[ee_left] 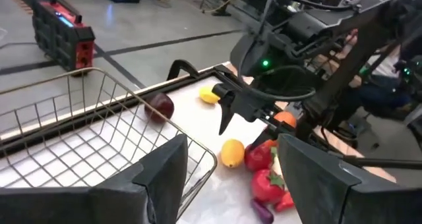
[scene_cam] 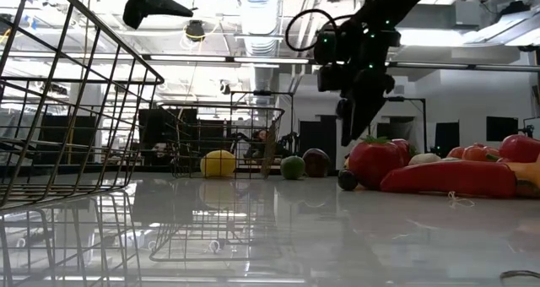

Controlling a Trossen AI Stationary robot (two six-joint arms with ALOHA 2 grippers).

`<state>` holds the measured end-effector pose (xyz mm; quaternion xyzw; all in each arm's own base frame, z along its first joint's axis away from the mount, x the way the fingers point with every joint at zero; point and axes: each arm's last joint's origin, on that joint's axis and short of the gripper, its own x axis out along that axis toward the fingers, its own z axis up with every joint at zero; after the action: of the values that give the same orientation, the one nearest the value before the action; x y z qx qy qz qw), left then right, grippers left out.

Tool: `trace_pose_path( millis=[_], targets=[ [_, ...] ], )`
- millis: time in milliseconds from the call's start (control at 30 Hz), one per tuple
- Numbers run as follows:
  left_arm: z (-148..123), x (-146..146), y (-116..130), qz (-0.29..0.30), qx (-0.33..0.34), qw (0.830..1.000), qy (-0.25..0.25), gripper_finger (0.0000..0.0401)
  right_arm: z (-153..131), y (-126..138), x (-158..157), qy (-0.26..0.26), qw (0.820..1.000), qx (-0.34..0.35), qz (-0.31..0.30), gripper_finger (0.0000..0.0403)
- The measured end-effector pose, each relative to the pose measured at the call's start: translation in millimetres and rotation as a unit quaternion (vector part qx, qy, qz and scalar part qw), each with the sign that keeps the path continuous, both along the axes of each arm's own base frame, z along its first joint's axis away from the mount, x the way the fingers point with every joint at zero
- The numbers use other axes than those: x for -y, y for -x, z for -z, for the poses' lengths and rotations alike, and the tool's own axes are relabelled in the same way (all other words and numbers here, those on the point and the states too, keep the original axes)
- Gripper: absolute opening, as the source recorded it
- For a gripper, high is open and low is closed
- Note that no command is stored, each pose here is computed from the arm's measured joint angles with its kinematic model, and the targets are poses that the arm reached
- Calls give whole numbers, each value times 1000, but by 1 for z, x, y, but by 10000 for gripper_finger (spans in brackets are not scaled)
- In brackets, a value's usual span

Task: Sort produce into baskets
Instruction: Put the middle yellow lemon into the top wire basket

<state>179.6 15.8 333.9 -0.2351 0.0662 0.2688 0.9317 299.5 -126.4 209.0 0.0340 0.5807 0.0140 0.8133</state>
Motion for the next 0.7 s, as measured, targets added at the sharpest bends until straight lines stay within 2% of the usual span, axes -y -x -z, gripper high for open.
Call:
trace_pose_path(
  millis=[367, 533, 700],
  targets=[
    [0, 0, 0, 0, 1, 1000, 2, 220, 10, -8, -19, 19, 999, -17, -47, 335],
    [2, 0, 0, 0, -7, 1000, 4, 220, 28, 2, -23, 40, 997, -59, -28, 333],
    [3, 0, 1, -2, -11, 1000, 13, 220, 44, 4, -26, 57, 997, -44, -35, 332]
  ],
)
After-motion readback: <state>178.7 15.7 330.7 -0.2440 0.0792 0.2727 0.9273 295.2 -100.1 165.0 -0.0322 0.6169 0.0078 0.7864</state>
